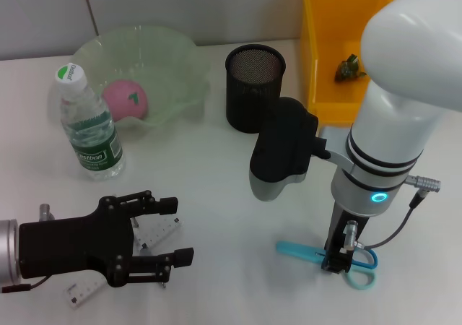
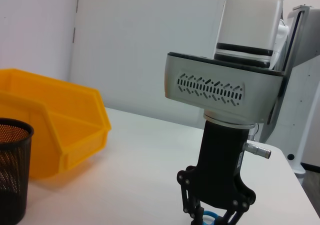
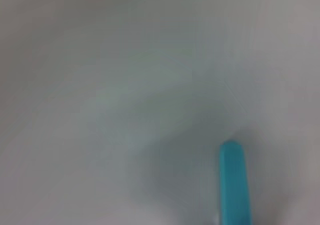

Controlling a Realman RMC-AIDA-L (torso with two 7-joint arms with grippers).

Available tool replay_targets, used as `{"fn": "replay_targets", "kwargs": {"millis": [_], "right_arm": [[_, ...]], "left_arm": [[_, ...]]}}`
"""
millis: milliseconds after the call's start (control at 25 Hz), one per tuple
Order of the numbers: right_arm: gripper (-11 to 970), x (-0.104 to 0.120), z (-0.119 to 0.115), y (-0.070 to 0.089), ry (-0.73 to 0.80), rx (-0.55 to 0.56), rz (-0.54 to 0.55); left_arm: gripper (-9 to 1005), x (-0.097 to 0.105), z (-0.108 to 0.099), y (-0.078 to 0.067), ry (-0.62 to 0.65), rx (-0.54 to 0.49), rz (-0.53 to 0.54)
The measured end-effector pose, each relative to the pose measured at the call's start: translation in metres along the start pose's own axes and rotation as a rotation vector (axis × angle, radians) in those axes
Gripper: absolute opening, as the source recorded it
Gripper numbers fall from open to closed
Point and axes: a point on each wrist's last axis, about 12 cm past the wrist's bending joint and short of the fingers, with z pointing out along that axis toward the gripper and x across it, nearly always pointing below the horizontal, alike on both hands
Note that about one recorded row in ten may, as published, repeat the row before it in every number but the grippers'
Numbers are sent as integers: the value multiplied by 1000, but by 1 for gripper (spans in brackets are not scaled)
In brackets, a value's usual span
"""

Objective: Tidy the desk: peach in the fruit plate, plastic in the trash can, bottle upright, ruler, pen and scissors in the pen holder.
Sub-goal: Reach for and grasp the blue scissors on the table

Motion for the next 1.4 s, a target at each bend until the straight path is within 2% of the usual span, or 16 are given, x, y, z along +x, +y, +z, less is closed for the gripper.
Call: {"fn": "replay_targets", "kwargs": {"millis": [320,1400], "right_arm": [[237,2,-5,-7,-31,-8,37],[244,6,1,-6,0,-20,41]], "left_arm": [[831,0,0,0,-2,-1,1],[832,0,-1,0,-18,-3,-6]]}}
